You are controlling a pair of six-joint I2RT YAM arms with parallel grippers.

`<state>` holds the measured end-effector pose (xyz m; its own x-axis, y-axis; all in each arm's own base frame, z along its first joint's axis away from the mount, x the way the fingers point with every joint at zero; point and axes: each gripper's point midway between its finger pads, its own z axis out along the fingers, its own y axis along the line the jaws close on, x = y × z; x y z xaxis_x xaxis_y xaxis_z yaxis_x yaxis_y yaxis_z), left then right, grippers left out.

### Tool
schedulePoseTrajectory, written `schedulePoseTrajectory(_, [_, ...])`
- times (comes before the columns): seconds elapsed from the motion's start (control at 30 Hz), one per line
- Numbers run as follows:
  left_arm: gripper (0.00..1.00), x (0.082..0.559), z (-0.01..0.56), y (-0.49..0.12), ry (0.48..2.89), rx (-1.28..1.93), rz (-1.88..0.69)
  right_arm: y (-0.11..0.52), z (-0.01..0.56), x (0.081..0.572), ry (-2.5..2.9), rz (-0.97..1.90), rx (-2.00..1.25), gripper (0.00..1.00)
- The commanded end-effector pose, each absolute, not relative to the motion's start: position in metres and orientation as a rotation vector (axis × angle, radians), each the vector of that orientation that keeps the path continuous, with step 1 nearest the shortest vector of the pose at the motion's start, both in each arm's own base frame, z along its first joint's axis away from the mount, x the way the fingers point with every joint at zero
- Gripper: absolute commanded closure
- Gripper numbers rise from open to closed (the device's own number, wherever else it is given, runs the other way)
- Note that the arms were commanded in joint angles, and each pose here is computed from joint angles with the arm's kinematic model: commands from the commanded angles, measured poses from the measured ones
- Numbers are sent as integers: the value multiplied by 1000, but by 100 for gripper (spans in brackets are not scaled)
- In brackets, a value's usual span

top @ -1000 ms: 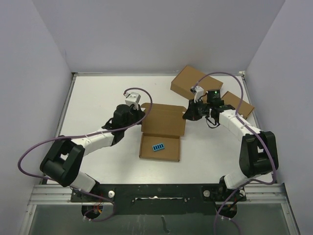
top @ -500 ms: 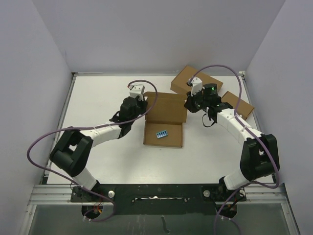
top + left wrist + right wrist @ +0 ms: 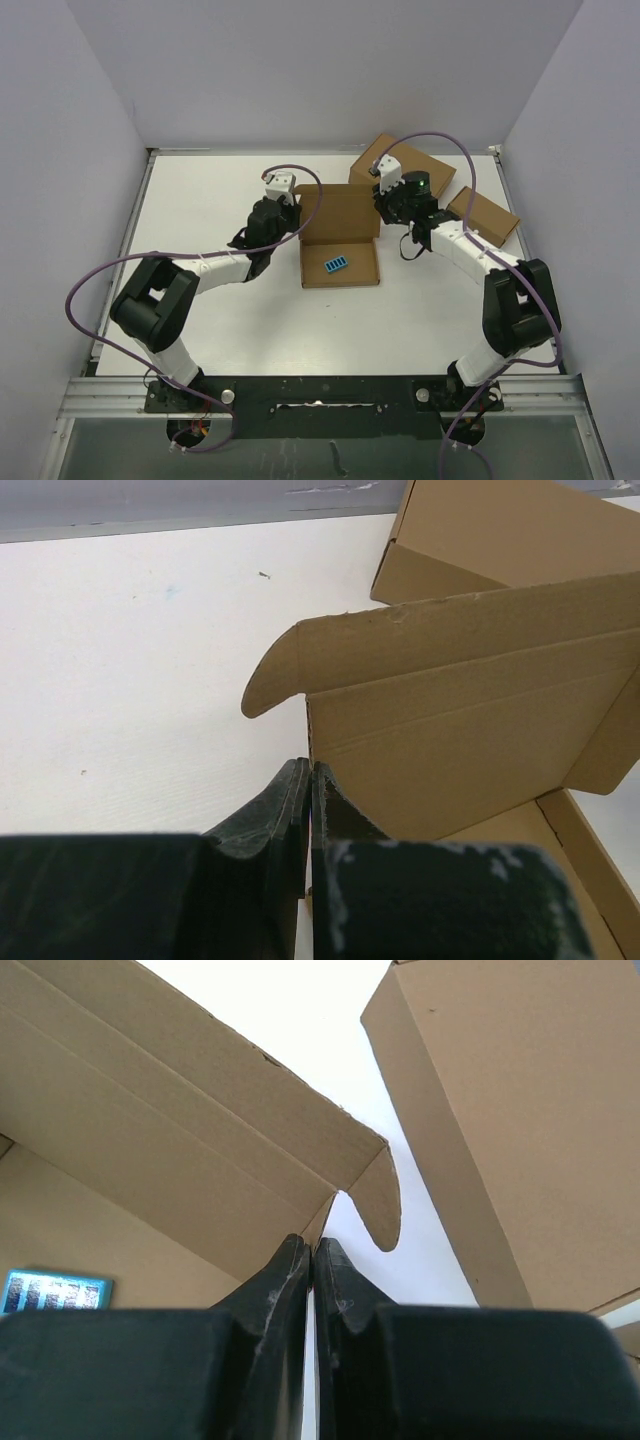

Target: Fold the paper box

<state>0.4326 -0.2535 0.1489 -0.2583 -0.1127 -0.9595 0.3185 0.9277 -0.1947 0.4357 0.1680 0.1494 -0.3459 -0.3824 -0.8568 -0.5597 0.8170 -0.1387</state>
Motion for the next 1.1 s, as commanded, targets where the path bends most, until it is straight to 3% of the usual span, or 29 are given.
schedulePoseTrajectory(0.0, [100,427,175,-282,1687,187,-559,186,186,438,1821,247,-680,100])
schedulePoseTrajectory(0.67, [100,435,186,-277,1606,210,-468,219,218,448,1619,176,-664,100])
schedulePoseTrajectory(1.07, [100,429,181,-280,1564,207,-497,223,192,435,1656,258,-633,100])
